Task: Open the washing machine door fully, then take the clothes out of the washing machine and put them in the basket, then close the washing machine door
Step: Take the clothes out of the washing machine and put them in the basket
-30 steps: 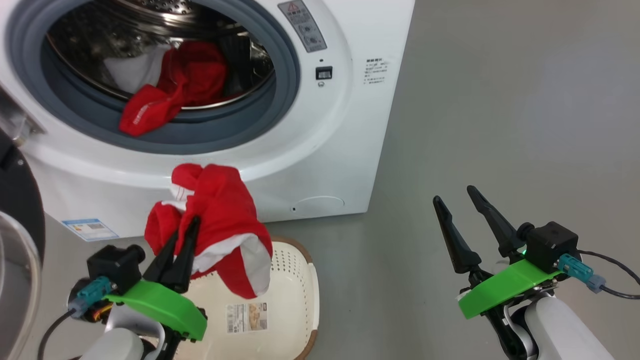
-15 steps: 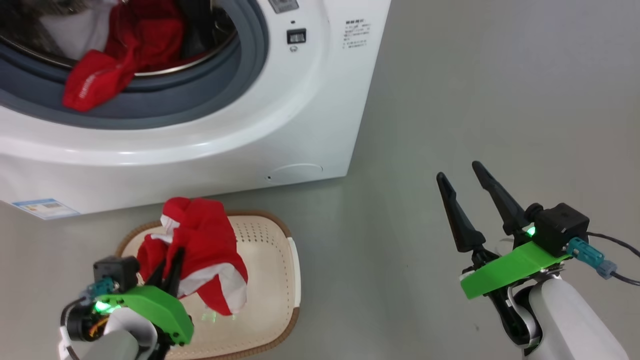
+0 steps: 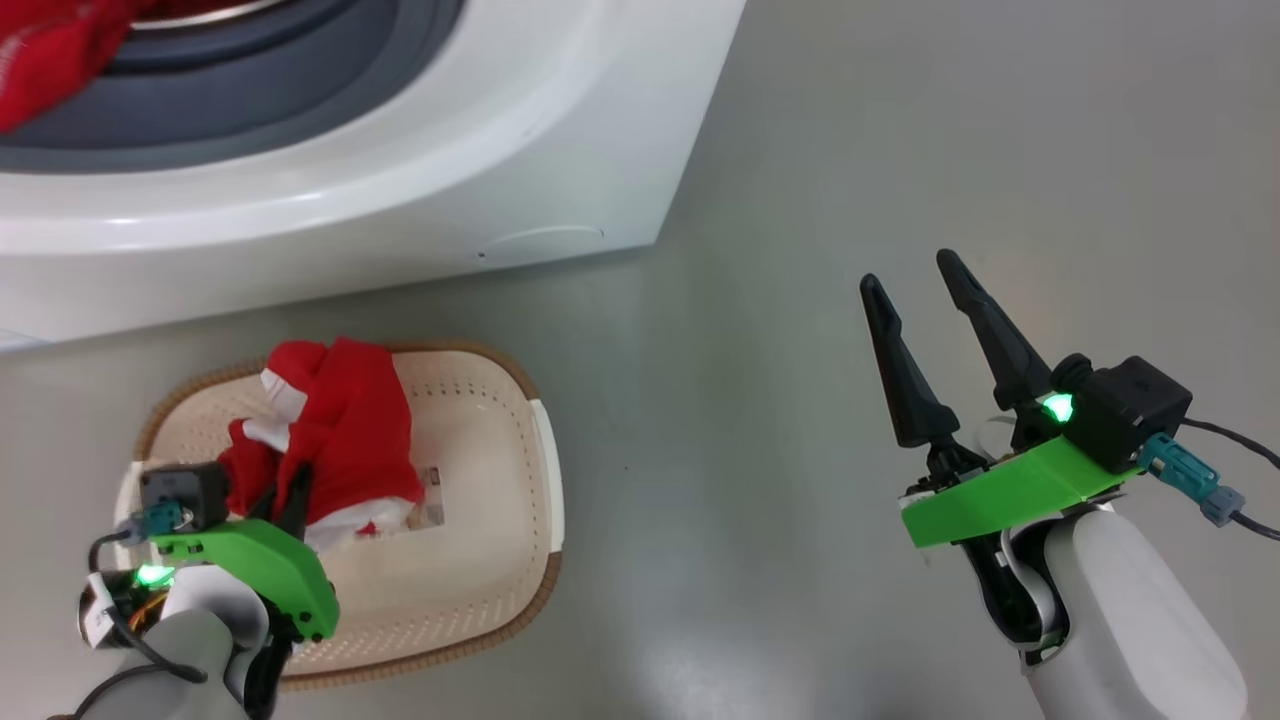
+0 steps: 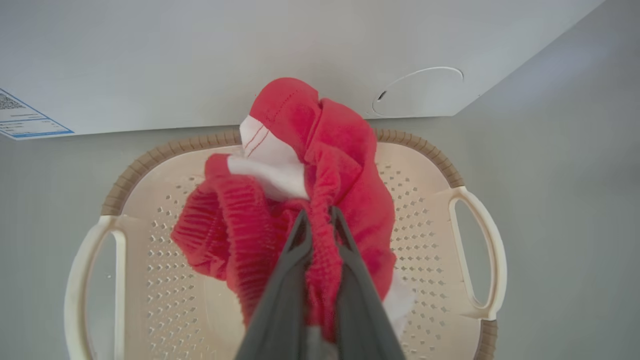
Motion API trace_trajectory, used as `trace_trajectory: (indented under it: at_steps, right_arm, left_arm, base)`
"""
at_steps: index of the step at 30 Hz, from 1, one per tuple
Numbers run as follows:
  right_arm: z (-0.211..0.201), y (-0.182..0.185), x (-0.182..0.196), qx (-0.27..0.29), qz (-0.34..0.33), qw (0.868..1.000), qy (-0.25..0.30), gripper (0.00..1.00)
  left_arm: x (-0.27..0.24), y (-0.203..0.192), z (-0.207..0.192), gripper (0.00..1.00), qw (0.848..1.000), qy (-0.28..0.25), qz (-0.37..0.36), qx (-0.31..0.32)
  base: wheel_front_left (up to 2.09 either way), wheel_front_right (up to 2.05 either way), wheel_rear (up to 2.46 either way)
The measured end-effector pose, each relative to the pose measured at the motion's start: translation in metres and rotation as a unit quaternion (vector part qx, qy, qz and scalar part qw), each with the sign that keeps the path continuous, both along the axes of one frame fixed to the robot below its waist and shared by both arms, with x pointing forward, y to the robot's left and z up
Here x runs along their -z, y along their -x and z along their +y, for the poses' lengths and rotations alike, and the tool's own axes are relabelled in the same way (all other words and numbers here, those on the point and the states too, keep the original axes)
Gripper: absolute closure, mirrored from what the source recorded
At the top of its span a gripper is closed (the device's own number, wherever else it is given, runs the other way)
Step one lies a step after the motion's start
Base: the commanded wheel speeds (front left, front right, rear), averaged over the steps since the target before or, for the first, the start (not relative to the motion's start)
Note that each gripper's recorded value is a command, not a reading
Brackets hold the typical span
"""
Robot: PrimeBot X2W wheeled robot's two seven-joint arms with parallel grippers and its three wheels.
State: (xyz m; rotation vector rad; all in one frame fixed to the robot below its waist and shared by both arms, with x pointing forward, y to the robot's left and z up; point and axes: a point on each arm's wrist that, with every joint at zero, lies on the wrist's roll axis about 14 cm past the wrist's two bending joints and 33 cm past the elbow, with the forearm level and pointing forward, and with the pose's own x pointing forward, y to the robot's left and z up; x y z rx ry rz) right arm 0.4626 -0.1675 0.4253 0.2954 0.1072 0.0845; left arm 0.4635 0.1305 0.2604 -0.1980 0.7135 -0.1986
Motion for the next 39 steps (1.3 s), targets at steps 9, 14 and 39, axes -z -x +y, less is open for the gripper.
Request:
trace_trajectory:
  at_steps: [9, 14, 39]
  right_arm:
    - [-0.009, 0.001, 0.023, 0.019, 0.028, 0.999, 0.0, 0.0]
    - [-0.014, -0.001, 0.02, 0.023, 0.024, 0.999, 0.008, 0.0]
    - [0.009, 0.004, -0.024, -0.008, -0.023, 1.0, 0.001, 0.0]
  left_arm:
    - [0.049, 0.025, -0.013, 1.0, 0.997, -0.006, 0.081, 0.014]
    - [0.05, 0.025, -0.029, 0.0, 0.996, 0.007, 0.089, 0.023]
    - [-0.05, -0.014, -0.011, 0.0, 0.997, 0.052, -0.063, -0.011]
  base:
    - [0.0, 0.0, 0.0]
    - [0.0, 0.0, 0.0]
    - [0.0, 0.0, 0.0]
